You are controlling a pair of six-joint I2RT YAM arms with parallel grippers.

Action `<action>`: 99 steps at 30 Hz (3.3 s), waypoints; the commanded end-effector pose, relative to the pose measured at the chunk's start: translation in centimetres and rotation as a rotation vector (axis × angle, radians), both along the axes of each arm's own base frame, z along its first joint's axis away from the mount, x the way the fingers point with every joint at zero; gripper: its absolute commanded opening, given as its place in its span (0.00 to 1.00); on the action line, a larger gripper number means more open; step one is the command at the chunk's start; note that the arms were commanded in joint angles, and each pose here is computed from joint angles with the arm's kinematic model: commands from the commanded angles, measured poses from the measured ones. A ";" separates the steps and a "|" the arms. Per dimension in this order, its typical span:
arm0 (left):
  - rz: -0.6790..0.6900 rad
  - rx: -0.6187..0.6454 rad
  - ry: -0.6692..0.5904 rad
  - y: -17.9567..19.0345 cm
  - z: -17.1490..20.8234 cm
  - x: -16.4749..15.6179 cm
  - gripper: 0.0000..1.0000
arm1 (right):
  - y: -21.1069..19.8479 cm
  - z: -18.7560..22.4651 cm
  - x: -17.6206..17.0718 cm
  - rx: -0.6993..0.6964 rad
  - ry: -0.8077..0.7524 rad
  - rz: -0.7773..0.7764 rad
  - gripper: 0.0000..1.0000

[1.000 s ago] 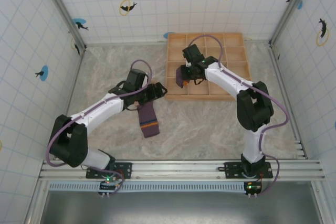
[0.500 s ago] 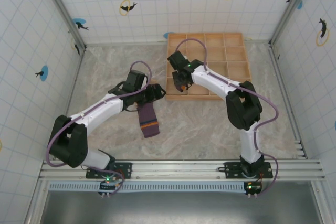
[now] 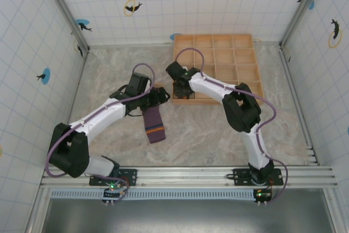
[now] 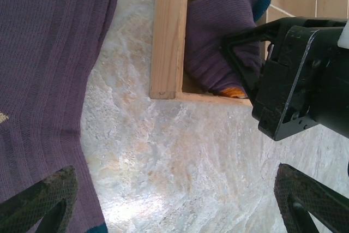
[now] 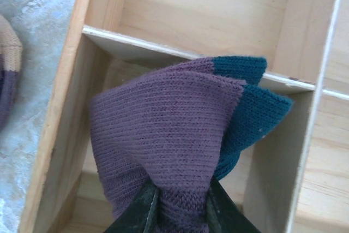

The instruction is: Roll the socks

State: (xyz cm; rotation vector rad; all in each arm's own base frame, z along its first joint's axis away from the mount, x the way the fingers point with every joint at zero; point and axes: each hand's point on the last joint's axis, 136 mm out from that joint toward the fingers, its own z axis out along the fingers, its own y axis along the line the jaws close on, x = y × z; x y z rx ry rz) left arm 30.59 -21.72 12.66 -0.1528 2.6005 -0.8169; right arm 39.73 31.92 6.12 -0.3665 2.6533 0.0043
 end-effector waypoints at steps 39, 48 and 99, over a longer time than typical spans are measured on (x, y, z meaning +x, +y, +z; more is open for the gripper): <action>0.003 0.005 0.026 0.7 -1.2 -0.8 0.93 | 2.1 -4.8 -4.1 0.635 0.240 -0.110 0.31; 0.003 0.006 0.027 0.6 -1.3 -0.7 0.93 | 1.3 -2.7 -3.3 0.578 0.194 -0.074 0.55; 0.212 0.096 0.267 8.1 -5.7 -1.6 0.94 | 4.3 0.4 -13.2 0.550 0.112 0.315 0.88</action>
